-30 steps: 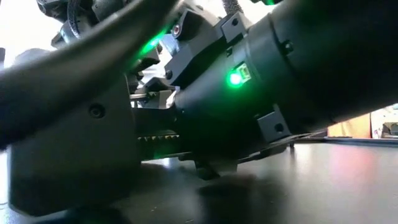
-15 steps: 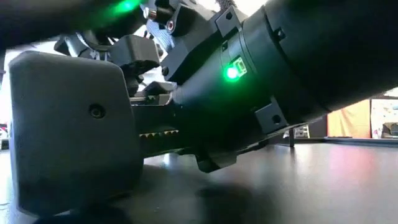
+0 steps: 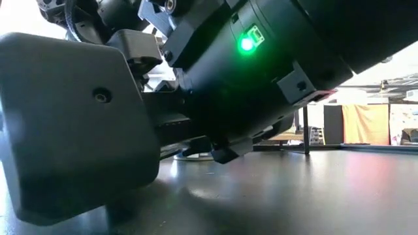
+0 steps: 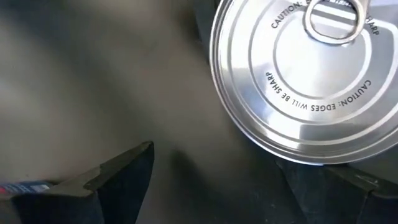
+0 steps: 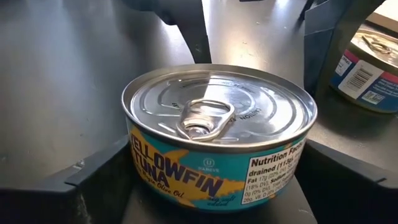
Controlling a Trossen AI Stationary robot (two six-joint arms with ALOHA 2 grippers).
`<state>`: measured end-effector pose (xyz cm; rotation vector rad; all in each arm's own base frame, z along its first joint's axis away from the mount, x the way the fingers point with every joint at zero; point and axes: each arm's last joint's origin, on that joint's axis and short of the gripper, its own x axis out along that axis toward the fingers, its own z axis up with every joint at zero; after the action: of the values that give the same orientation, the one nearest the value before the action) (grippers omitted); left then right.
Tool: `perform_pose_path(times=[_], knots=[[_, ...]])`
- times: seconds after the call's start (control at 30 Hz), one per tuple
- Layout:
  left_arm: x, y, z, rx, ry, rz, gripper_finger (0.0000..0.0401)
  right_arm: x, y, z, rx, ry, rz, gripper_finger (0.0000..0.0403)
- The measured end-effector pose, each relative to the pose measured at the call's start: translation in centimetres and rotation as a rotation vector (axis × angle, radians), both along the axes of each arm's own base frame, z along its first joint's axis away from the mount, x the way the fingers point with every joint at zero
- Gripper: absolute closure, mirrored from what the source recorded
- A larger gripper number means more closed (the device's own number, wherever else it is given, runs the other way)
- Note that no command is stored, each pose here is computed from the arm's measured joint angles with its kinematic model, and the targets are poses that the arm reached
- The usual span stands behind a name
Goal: Stack canned seafood by type on shelf
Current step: Stack the yellow-blue tuna can on top of the other yellow-blue tuna can on the shelf
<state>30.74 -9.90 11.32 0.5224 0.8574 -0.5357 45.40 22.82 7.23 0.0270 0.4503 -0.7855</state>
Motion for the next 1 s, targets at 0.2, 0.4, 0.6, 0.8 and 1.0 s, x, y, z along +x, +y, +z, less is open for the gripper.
perform_pose_path(times=[0.2, 0.4, 0.6, 0.8, 1.0], knots=[[0.0, 0.9, 1.1, -0.015, -0.015, 0.088, 0.0064, -0.3, -0.2, -0.1, 0.047, 0.008, -0.025, 0.0026], [-1.6, 4.4, 3.1, 0.006, -0.027, 0.243, 0.0064, -0.2, -1.2, 0.5, 0.053, 0.036, -0.045, 0.0036], [-4.7, 6.6, 5.8, -0.036, -0.129, 0.36, 0.0064, -0.4, -2.0, 3.7, 0.03, 0.093, -0.026, 0.0038], [-6.6, 7.5, 8.8, -0.042, -0.267, 0.479, 0.0064, -0.3, -4.7, 8.2, 0.02, 0.142, -0.033, 0.0039], [-7.5, 10.3, 10.9, -0.242, -0.321, 0.601, 0.0064, -1.1, -7.7, 13.4, -0.011, 0.253, 0.016, 0.004]])
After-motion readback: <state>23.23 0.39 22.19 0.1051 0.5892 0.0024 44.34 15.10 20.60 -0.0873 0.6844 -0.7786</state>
